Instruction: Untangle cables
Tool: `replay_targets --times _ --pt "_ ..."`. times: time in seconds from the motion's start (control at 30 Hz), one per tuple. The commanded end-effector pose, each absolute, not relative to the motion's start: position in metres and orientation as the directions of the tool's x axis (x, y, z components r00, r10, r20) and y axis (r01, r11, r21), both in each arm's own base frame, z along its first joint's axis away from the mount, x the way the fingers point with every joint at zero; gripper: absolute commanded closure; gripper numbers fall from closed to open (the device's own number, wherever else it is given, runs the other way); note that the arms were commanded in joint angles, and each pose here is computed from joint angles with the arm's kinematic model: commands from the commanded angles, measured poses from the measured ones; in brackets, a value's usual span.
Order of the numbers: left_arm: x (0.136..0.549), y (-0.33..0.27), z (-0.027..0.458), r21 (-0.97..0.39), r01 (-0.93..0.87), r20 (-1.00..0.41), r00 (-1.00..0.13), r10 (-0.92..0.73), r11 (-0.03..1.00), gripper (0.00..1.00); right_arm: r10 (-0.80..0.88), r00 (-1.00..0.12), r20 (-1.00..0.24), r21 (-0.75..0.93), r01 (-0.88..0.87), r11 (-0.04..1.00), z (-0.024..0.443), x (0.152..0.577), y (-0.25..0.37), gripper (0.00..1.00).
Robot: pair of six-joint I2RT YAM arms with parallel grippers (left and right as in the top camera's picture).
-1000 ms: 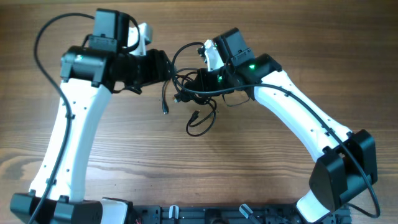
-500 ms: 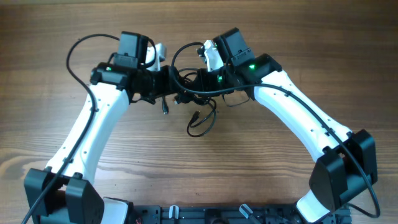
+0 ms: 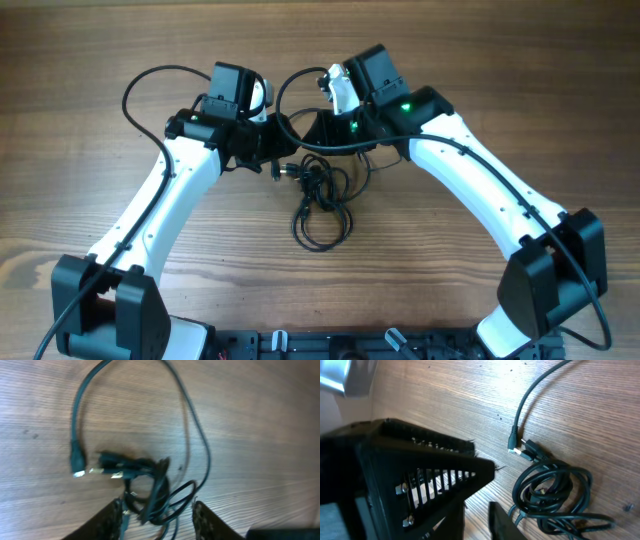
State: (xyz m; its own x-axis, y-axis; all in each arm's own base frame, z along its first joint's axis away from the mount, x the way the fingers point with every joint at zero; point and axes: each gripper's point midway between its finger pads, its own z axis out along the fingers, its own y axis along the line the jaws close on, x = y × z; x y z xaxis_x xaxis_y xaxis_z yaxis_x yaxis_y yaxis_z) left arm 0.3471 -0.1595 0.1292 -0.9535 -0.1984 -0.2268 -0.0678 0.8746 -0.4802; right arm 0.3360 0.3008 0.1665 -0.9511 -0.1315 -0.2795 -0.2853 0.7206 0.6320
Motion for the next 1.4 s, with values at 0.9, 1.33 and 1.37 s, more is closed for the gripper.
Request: replay_targets --times 0.9,1.33,1.37 --pt "0.315 -0.196 0.04 -0.234 0.471 -0.358 -0.855 0.375 0.851 0.47 0.003 -0.958 -0.288 0.602 -0.178 0.779 0.172 0.376 0.223 0.43" --pt "0.33 -0.201 0.099 -0.309 0.353 -0.469 -0.865 0.182 0.883 0.54 -0.004 -0.958 -0.288 0.599 -0.184 0.78 0.17 0.376 0.223 0.39" --pt "0.329 -0.201 0.1 -0.31 0.354 -0.471 -0.863 0.181 0.882 0.54 -0.005 -0.958 -0.288 0.599 -0.183 0.78 0.17 0.376 0.223 0.39"
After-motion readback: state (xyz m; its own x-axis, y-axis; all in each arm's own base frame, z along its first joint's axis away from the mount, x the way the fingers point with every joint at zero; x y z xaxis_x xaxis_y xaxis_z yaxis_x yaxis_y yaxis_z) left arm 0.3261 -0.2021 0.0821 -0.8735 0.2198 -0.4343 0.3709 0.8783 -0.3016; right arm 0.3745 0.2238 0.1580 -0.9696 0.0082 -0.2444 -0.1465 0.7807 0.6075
